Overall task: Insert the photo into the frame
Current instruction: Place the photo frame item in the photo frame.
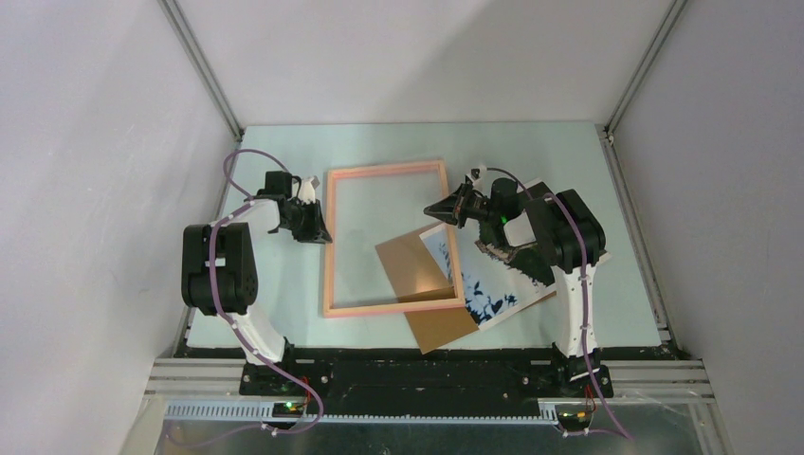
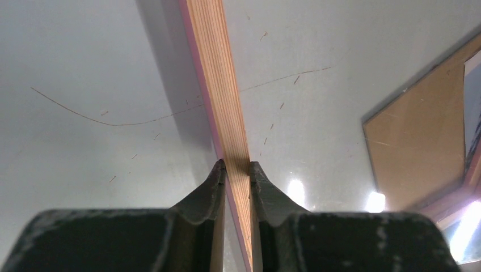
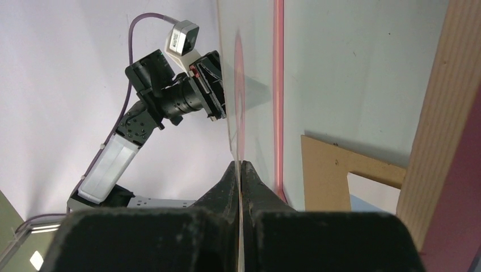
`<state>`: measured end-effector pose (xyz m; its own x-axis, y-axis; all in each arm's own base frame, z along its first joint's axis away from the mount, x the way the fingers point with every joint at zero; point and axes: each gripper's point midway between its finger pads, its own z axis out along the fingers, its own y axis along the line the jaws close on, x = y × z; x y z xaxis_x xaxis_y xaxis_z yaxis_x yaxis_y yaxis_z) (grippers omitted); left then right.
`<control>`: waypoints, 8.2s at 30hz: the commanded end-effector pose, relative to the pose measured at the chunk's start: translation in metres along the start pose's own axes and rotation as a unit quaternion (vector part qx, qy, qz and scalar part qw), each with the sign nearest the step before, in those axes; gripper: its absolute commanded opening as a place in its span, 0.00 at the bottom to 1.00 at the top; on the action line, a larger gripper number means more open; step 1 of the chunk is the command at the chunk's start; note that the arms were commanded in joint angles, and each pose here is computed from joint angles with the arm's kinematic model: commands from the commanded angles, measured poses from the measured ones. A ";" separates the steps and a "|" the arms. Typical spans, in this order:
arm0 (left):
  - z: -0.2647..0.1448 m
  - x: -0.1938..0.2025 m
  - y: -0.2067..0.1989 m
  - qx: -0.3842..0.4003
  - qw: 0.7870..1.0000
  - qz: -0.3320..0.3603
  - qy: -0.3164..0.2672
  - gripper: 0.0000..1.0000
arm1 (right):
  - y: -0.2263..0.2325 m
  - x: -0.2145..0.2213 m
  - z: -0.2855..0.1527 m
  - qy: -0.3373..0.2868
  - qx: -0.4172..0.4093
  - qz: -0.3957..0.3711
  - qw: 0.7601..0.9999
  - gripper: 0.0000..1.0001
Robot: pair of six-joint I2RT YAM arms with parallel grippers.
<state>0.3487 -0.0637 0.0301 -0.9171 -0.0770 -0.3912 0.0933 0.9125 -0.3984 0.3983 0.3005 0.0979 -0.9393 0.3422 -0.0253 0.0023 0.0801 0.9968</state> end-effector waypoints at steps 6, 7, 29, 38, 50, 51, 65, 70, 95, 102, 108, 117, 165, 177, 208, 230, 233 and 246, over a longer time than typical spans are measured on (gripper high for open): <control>0.003 0.004 -0.009 0.025 1.000 0.002 0.007 0.08 | -0.010 0.006 0.007 0.007 0.004 -0.025 1.000 0.00; 0.003 0.004 -0.009 0.025 1.000 0.002 0.007 0.08 | -0.010 0.006 0.007 0.008 0.005 -0.027 1.000 0.00; 0.004 0.004 -0.010 0.029 1.000 0.000 0.009 0.08 | -0.023 0.002 0.013 0.025 0.032 -0.067 0.997 0.00; 0.004 0.005 -0.010 0.028 1.000 0.001 0.009 0.08 | -0.022 0.002 0.013 0.026 0.034 -0.074 0.996 0.00; 0.003 0.004 -0.010 0.028 1.000 0.003 0.007 0.09 | -0.020 0.000 0.012 0.025 0.039 -0.095 0.994 0.00; 0.003 0.004 -0.010 0.028 1.000 0.002 0.008 0.09 | -0.019 0.000 0.012 0.024 0.038 -0.098 0.994 0.00; 0.003 0.004 -0.010 0.028 1.000 0.003 0.008 0.09 | -0.011 -0.003 0.012 0.022 0.026 -0.127 0.991 0.01; 0.003 0.005 -0.010 0.028 1.000 0.003 0.008 0.09 | -0.009 -0.006 0.012 0.020 0.026 -0.138 0.990 0.02; -0.001 0.001 -0.010 0.023 1.000 0.004 0.000 0.23 | -0.015 -0.011 0.014 0.017 0.055 -0.157 0.986 0.17; -0.003 -0.001 -0.011 0.020 1.000 0.006 -0.004 0.32 | -0.019 -0.012 0.012 0.014 0.071 -0.163 0.984 0.21; -0.009 -0.009 -0.010 0.011 1.000 0.013 -0.018 0.52 | -0.021 -0.012 0.011 0.015 0.079 -0.163 0.983 0.21; -0.031 -0.043 -0.017 -0.005 0.996 0.053 -0.068 0.86 | -0.020 -0.013 0.011 0.015 0.083 -0.169 0.982 0.22; 0.077 -0.019 -0.201 0.092 0.968 0.231 0.015 0.89 | -0.027 -0.011 0.010 0.019 0.101 -0.176 0.979 0.22; 0.083 -0.007 -0.195 0.092 0.969 0.226 0.025 0.89 | -0.024 -0.011 0.009 0.018 0.105 -0.180 0.978 0.28; 0.087 0.000 -0.189 0.089 0.970 0.223 0.029 0.88 | -0.014 -0.024 -0.012 0.002 0.142 -0.221 0.965 0.34; 0.087 0.003 -0.186 0.084 0.971 0.223 0.031 0.87 | -0.005 -0.038 -0.031 -0.016 0.167 -0.257 0.952 0.34; 0.087 0.003 -0.186 0.084 0.971 0.223 0.029 0.87 | -0.005 -0.039 -0.034 -0.018 0.172 -0.263 0.949 0.34; 0.086 0.005 -0.185 0.084 0.971 0.223 0.031 0.87 | 0.001 -0.046 -0.044 -0.028 0.188 -0.288 0.939 0.34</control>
<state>0.3700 -0.2703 0.0356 -0.7785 0.3343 -0.5312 0.5519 0.7676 -0.3258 0.4147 0.2467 0.0695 -0.8651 0.1937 -0.4627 -0.2791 0.5807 0.7648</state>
